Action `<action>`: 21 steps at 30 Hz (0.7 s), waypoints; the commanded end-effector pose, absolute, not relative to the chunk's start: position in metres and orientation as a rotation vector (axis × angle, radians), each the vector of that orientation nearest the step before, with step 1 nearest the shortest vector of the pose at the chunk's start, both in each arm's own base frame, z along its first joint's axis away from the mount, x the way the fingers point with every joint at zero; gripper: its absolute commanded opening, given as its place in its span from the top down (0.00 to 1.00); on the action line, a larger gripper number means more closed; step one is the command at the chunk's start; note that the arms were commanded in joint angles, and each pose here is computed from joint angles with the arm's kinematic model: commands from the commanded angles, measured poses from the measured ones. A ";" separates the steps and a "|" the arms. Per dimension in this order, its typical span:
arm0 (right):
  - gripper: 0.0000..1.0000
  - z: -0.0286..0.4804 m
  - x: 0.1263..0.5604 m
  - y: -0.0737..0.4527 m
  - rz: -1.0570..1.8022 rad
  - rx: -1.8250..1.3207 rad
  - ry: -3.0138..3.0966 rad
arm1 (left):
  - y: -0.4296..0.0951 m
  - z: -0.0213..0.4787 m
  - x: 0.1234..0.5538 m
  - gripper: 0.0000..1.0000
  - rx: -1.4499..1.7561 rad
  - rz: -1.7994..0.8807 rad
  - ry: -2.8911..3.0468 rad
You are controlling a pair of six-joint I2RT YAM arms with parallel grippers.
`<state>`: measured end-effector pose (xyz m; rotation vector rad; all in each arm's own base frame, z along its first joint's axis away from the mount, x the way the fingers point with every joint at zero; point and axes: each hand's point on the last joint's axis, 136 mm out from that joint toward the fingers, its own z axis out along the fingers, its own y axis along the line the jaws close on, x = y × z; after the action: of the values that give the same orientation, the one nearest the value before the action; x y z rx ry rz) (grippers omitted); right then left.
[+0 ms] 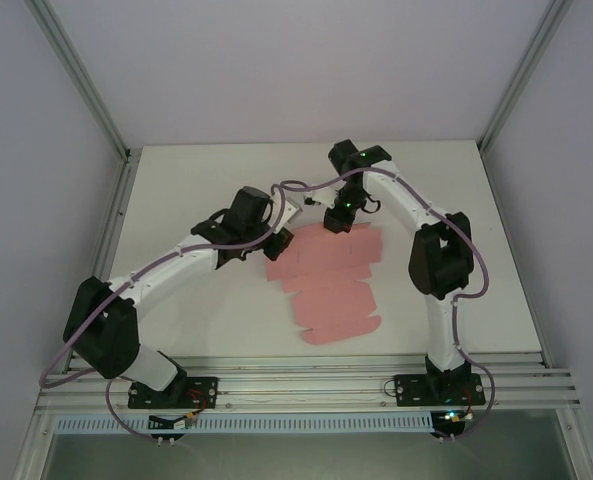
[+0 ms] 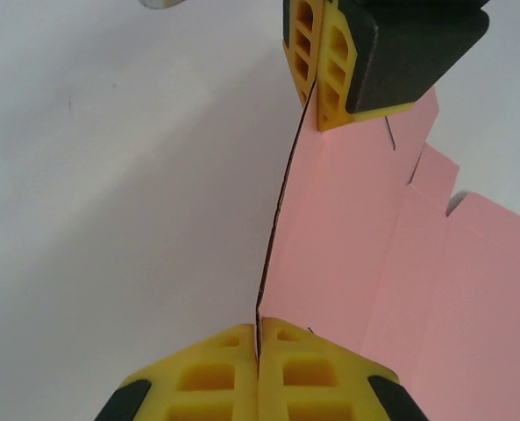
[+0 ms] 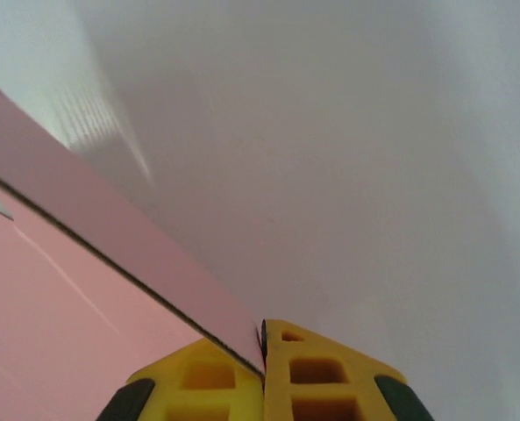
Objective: Assemble paper box
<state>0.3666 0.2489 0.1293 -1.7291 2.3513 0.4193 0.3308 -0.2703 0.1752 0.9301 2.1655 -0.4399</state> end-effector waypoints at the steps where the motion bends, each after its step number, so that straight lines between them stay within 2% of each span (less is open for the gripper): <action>1: 1.00 0.143 0.378 0.270 0.436 -1.612 2.312 | -0.297 0.188 0.323 1.00 0.966 -0.496 2.128; 6: 1.00 0.141 0.360 0.266 0.477 -1.692 2.248 | -0.281 0.179 0.343 1.00 0.848 -0.343 2.193; 11: 1.00 0.144 0.332 0.264 0.578 -1.839 2.155 | -0.279 0.163 0.346 0.93 0.850 -0.317 2.223; 15: 1.00 0.152 0.315 0.265 0.658 -1.915 2.082 | -0.287 0.158 0.341 0.81 0.920 -0.396 2.213; 21: 1.00 0.166 0.287 0.262 0.787 -2.069 1.902 | -0.275 0.164 0.342 0.75 0.952 -0.540 2.216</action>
<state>0.3147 0.2434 0.1299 -1.9945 2.1504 0.5974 0.3462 -0.2647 0.1511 0.8811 2.2600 -0.3955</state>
